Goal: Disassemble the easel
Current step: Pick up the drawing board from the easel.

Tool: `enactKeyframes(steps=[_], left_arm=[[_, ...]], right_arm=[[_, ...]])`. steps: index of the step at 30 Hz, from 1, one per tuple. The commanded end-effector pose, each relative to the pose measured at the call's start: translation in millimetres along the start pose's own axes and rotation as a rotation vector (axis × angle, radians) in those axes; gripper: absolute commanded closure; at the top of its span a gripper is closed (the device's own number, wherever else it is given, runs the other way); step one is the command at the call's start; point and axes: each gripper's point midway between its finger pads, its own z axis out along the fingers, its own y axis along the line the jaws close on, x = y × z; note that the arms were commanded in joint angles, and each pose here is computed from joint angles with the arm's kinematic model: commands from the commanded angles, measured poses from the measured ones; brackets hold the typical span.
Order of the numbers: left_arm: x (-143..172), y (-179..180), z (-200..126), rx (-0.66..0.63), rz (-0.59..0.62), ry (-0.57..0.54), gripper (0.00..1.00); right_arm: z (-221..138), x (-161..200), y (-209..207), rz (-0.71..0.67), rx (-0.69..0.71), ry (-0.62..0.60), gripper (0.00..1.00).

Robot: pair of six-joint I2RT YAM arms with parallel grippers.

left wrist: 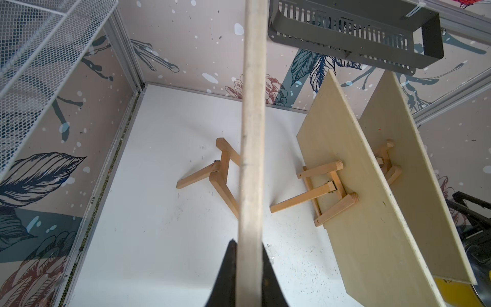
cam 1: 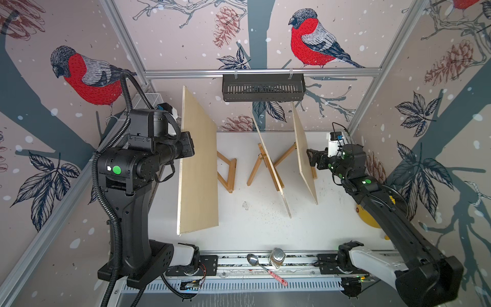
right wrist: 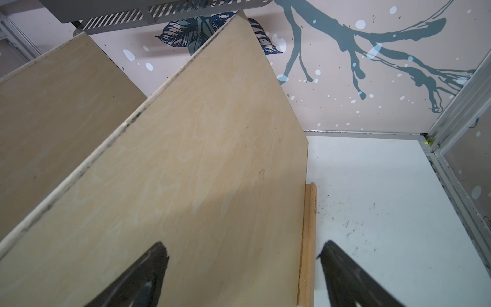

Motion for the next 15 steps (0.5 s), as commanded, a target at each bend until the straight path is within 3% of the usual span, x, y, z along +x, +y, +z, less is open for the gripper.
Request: enactKeyframes(steps=[1, 11, 15], left_arm=[[-26, -5, 3, 0.011, -0.006, -0.101, 1.00], [-54, -40, -15, 0.202, 0.061, -0.227, 1.00], [-60, -19, -37, 0.103, 0.010, -0.306, 1.00]], right_arm=[[-1, -3, 1, -0.007, -0.002, -0.013, 0.08], [-3, -3, 1, -0.009, -0.003, -0.013, 0.08], [-4, -3, 2, -0.007, -0.007, -0.015, 0.08]])
